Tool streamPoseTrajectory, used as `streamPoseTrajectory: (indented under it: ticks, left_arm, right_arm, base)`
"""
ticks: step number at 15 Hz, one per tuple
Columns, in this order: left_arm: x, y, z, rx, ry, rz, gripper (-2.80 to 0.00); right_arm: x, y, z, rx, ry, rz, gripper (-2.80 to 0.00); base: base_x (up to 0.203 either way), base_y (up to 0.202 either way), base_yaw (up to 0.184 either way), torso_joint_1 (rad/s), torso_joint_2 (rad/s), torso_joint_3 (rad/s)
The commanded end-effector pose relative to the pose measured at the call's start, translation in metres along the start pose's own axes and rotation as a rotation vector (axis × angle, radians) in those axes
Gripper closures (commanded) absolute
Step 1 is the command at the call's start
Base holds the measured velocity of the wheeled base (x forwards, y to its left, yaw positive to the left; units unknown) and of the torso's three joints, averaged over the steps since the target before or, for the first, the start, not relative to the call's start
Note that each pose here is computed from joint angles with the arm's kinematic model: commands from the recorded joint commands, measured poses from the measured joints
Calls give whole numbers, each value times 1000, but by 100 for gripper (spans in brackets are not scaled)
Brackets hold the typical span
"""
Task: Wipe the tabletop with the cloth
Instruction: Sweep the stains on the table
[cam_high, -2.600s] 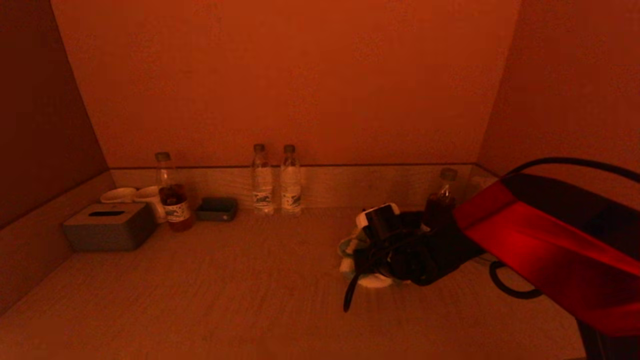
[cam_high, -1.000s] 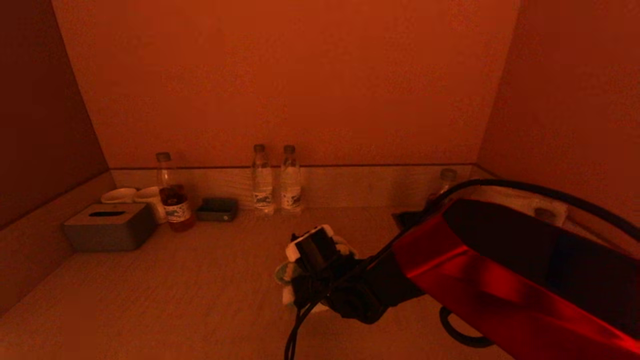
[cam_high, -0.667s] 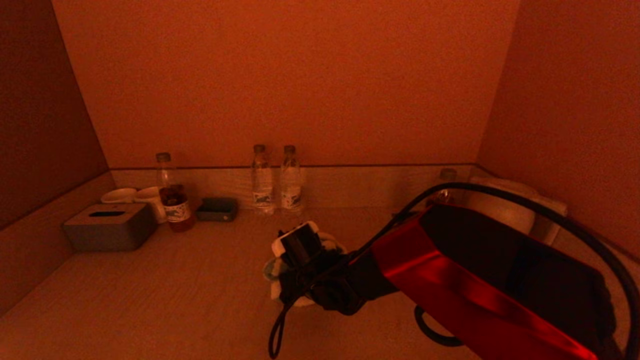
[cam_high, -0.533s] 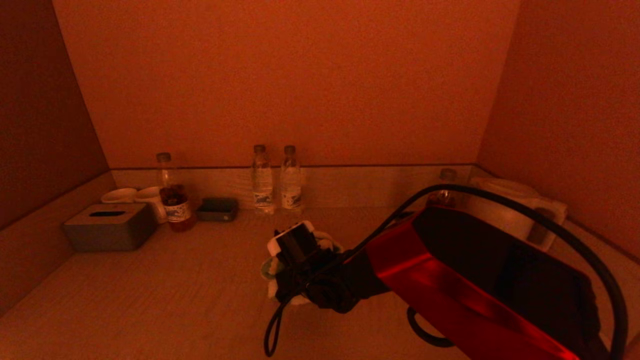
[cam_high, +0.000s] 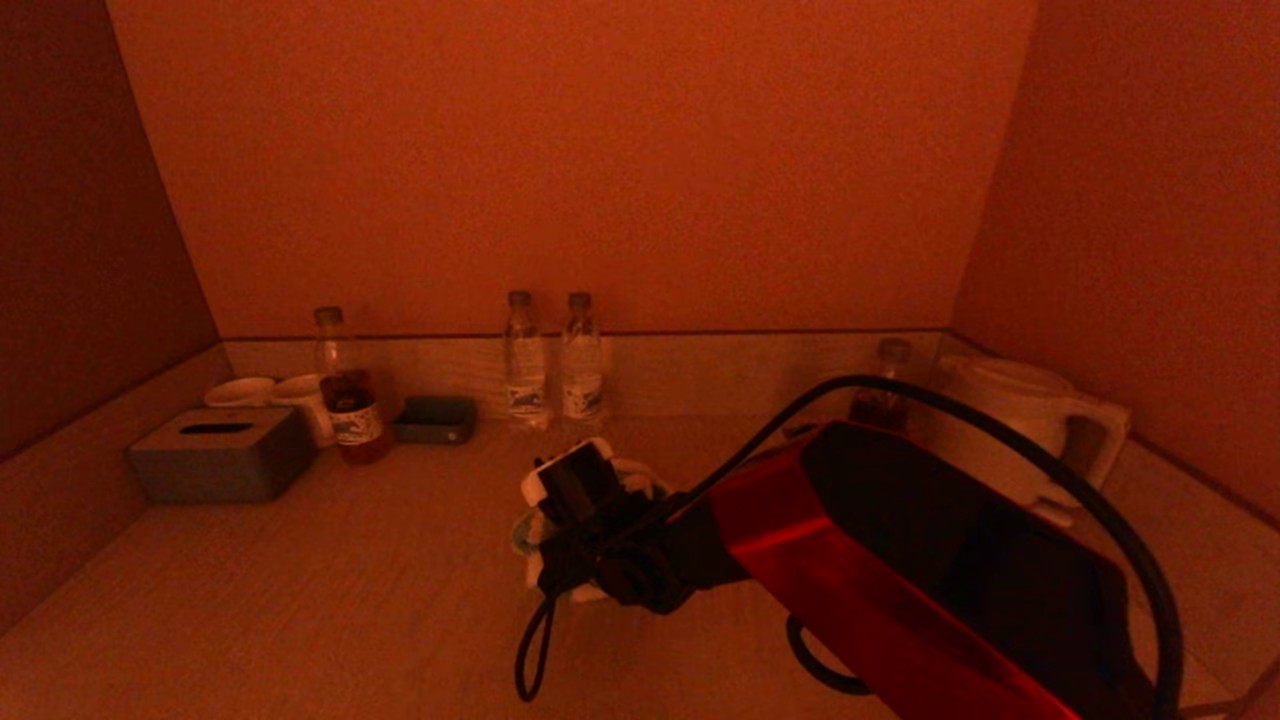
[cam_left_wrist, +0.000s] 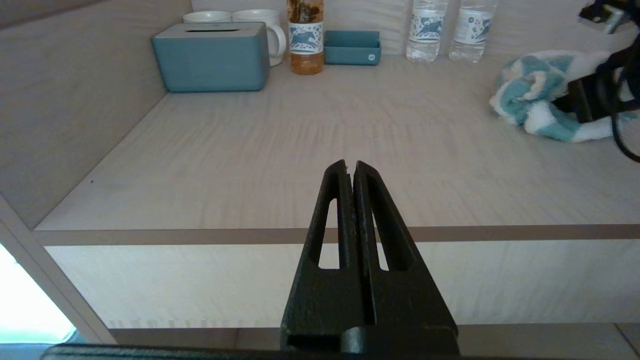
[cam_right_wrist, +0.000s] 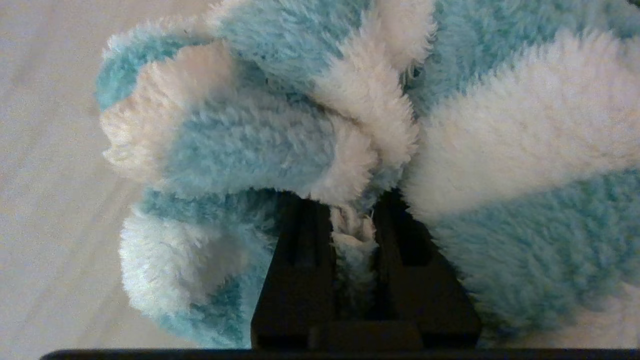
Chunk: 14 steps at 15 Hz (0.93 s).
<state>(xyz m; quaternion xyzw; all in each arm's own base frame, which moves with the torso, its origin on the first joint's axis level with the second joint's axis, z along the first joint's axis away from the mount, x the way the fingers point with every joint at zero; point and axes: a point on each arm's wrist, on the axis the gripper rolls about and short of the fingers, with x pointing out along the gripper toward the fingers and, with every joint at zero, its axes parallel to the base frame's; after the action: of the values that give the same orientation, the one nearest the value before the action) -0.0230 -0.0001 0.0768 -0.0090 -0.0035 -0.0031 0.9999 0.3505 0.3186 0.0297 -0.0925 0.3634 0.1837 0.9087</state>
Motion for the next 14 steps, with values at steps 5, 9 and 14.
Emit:
streamPoseTrajectory:
  ticks: [5,9,14]
  left_arm:
    - [0,0,0,0,-1,0,0]
    - [0,0,0,0,-1,-1,0]
    - [0,0,0,0,-1,0,0]
  right_arm:
    - [22,-41,-2,69,20,-133,0]
    - [2,-70,2,117,29,-173,0]
    - [-7,-88,1,153,39,-200,0]
  base:
    - [0,0,0,0,0,0]
    - [0,0,0,0,0,0]
    - [0,0,0,0,0,0]
